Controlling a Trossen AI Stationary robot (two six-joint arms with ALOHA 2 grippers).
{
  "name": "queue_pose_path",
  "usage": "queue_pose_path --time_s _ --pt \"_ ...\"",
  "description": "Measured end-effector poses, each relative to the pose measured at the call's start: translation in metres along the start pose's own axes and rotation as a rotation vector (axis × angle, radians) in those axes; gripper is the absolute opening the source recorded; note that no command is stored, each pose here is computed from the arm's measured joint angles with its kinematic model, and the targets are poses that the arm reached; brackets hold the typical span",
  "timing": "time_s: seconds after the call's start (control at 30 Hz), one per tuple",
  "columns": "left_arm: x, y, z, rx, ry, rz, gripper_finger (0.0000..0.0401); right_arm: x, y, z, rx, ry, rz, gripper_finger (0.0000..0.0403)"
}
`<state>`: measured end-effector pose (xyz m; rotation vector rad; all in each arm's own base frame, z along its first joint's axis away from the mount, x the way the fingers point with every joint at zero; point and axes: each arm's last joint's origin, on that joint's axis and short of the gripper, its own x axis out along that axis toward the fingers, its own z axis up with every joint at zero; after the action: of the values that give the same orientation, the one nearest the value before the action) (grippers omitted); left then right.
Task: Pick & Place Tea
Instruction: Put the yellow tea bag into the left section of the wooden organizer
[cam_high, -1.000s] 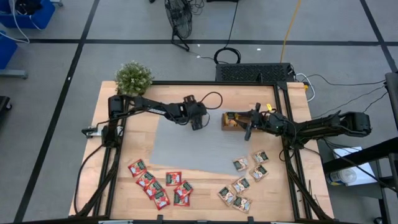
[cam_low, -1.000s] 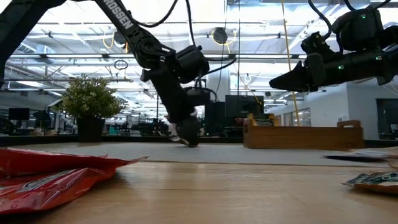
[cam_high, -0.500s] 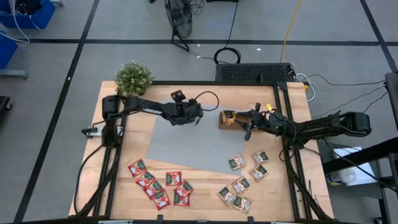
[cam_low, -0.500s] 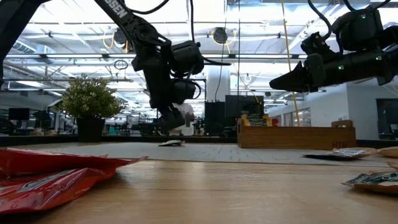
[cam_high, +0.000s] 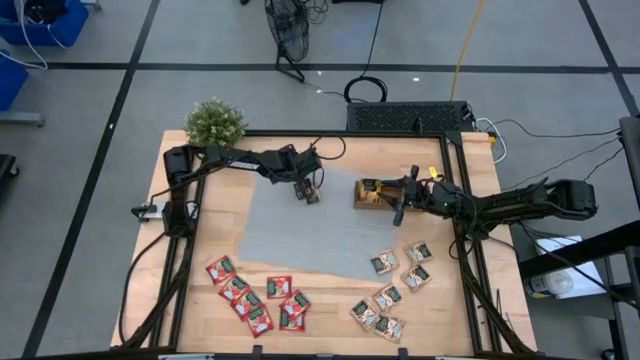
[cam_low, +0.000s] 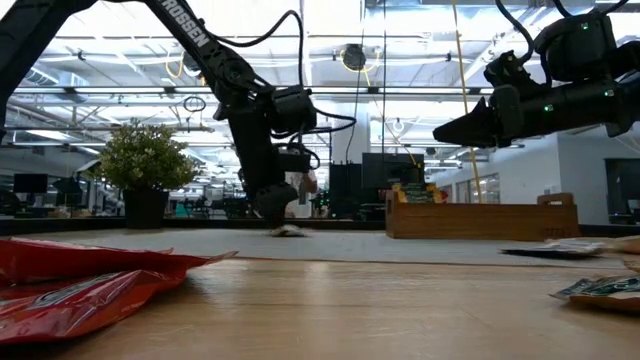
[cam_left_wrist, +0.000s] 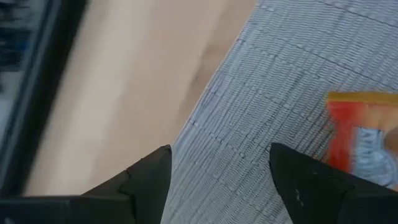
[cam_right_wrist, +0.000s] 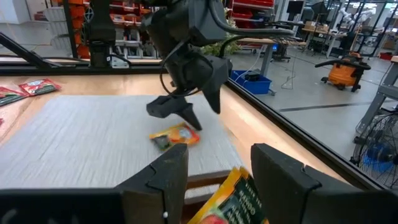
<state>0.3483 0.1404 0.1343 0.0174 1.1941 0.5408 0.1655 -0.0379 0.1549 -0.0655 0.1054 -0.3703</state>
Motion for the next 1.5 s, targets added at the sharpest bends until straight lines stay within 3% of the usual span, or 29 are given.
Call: queue_pose_path --time_s 0.43,0.57,0.67,0.87,1.3,1.5 --pt "-0.020 -0.031 -0.002 0.093 0.003 -0.230 0.0271 0.000 0.000 0.000 -0.005 0.000 -0.001 0.0160" --pt "-0.032 -0.035 -0.001 0.158 -0.014 -0.236 0.0271 0.000 0.000 0.000 -0.005 0.000 -0.002 0.0160" --pt "-0.047 -0.034 0.001 0.112 -0.039 -0.250 0.0271 0.000 0.000 0.000 -0.005 0.001 -0.002 0.0160" --pt "-0.070 -0.044 0.005 0.069 -0.101 -0.477 0.0271 0.000 0.000 0.001 -0.004 -0.006 -0.003 0.0160" --pt "-0.024 -0.058 0.000 0.031 -0.019 -0.371 0.0271 0.000 0.000 0.001 -0.003 -0.007 -0.002 0.0160" --pt "-0.022 -0.060 0.000 0.063 -0.023 -0.377 0.0270 0.000 0.000 0.001 0.000 -0.007 -0.001 0.0160"
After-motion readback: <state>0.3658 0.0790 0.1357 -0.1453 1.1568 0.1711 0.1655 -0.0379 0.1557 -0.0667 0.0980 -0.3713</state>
